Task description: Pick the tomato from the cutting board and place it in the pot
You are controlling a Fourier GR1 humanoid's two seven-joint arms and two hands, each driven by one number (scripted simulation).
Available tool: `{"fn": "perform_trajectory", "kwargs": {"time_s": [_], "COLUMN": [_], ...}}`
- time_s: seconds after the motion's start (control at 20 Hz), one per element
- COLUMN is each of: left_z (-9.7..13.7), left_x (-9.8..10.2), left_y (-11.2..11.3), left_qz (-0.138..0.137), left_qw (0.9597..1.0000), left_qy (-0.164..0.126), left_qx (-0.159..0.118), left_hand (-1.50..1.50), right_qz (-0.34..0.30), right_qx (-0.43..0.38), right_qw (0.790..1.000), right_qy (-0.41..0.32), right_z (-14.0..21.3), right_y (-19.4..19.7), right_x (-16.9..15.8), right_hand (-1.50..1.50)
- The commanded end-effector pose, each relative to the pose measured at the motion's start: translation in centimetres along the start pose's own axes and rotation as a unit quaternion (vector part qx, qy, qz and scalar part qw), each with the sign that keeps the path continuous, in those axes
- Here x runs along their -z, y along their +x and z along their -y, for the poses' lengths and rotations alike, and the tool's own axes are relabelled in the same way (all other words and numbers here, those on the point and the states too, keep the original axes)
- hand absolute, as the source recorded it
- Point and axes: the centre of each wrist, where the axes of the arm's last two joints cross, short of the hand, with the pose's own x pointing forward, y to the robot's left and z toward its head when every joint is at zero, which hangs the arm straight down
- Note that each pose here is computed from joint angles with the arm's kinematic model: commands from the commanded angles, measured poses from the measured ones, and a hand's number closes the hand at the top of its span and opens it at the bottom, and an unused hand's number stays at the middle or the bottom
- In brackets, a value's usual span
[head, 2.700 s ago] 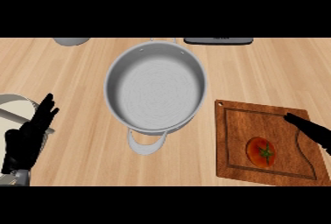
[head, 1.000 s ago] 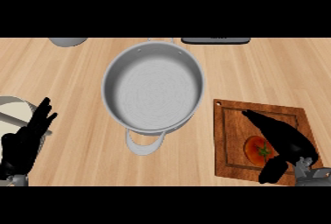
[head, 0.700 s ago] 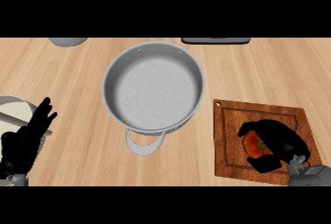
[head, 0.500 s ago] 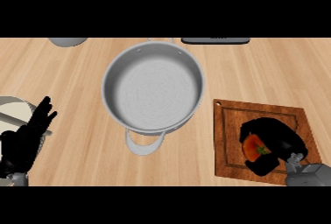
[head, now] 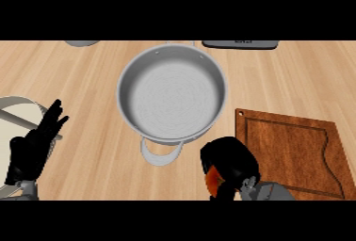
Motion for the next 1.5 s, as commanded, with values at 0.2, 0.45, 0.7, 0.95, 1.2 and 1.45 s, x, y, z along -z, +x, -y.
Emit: {"fn": "perform_trajectory", "kwargs": {"time_s": [0.2, 0.45, 0.7, 0.95, 1.2, 1.45], "left_z": [1.0, 0.2, 0.6, -0.5, 0.2, -1.1], "left_x": [0.9, 0.6, 1.2, 0.4, 0.8, 0.6], "left_y": [0.2, 0.2, 0.5, 0.2, 0.2, 0.4], "left_qz": [-0.009, -0.002, -0.009, -0.010, -0.014, -0.009], "left_qw": [0.9999, 0.9999, 0.9999, 0.9999, 0.9998, 0.9999], "left_qy": [-0.007, 0.001, 0.001, 0.002, 0.005, 0.005], "left_qx": [0.009, 0.015, 0.011, 0.006, 0.009, 0.009], "left_hand": [0.00, 0.00, 0.00, 0.00, 0.00, 0.00], "right_qz": [0.054, 0.058, 0.040, 0.053, 0.062, 0.053], "right_qx": [-0.092, -0.104, -0.085, 0.006, 0.050, 0.063], "right_qw": [0.993, 0.973, 0.932, 0.924, 0.908, 0.901], "right_qy": [-0.054, -0.197, -0.351, -0.379, -0.411, -0.425], "right_z": [-2.8, 0.5, 3.2, 6.3, 8.7, 12.1], "right_y": [12.3, 15.5, 17.6, 18.7, 20.0, 21.1], "right_x": [-0.5, -2.0, -3.3, -4.5, -3.9, -2.1], "right_hand": [1.50, 1.50, 1.50, 1.50, 1.50, 1.50]}}
